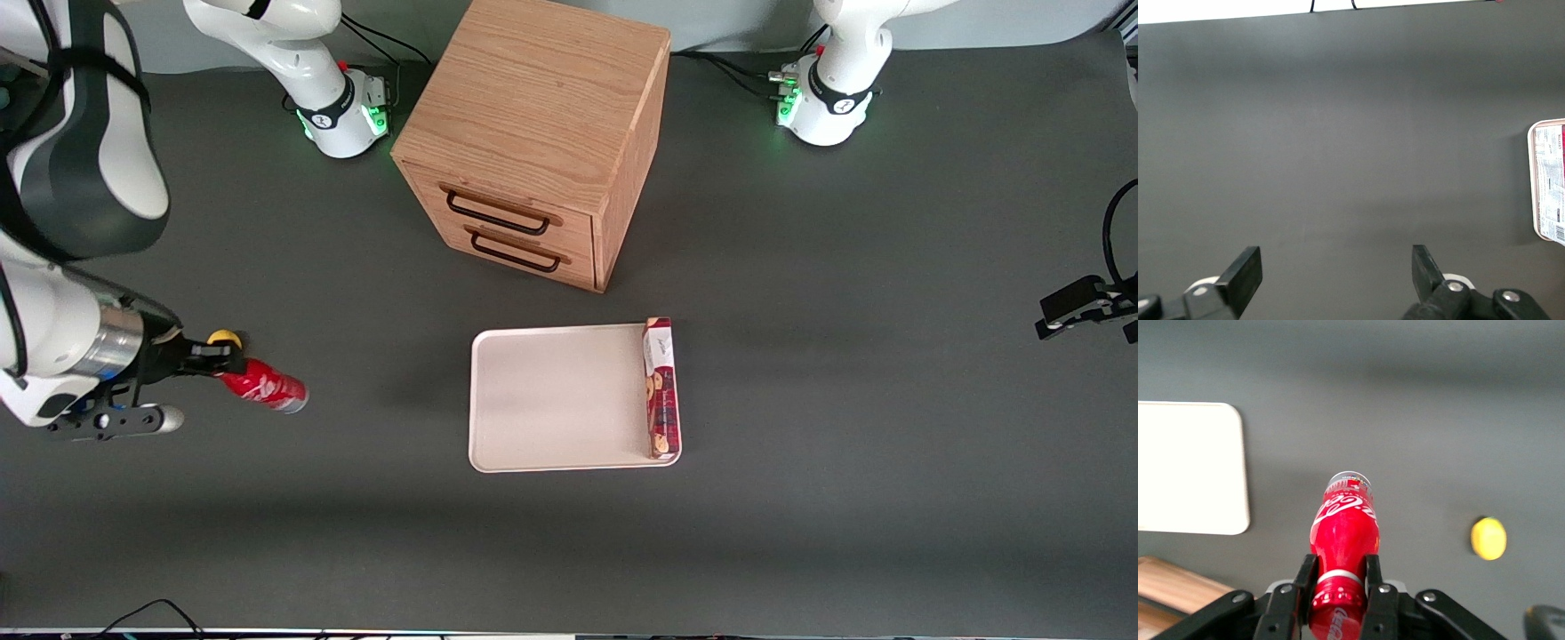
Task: Place coke bottle on tray
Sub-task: 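Lift the bottle and carry it over the white tray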
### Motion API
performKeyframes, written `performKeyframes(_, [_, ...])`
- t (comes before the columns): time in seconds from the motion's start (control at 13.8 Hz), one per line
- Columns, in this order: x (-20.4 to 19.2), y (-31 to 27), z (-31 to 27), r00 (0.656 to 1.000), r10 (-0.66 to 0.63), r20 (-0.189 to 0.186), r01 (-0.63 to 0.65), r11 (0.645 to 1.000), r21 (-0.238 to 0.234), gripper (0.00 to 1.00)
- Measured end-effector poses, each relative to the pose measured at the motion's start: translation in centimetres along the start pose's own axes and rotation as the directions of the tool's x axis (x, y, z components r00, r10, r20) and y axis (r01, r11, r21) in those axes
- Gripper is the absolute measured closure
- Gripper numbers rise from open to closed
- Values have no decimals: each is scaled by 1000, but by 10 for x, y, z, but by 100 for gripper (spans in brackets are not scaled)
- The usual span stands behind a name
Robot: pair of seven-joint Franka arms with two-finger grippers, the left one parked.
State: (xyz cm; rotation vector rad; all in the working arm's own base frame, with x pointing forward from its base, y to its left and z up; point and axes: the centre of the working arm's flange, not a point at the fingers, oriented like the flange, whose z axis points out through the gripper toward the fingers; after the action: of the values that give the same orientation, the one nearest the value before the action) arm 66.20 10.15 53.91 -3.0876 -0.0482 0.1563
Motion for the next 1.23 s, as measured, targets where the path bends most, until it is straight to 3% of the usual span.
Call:
performKeyframes(0.29, [-5,-99,9,989,145,23,-146,988,57,67])
performKeyframes(0.58, [24,-168,72,952,303,35,-305,945,120,67])
performKeyframes(0.94, [40,-218,197,936,352,26,-352,936,-8,67])
performKeyframes(1.23, [38,-232,233,932,362,24,-362,932,-6,66])
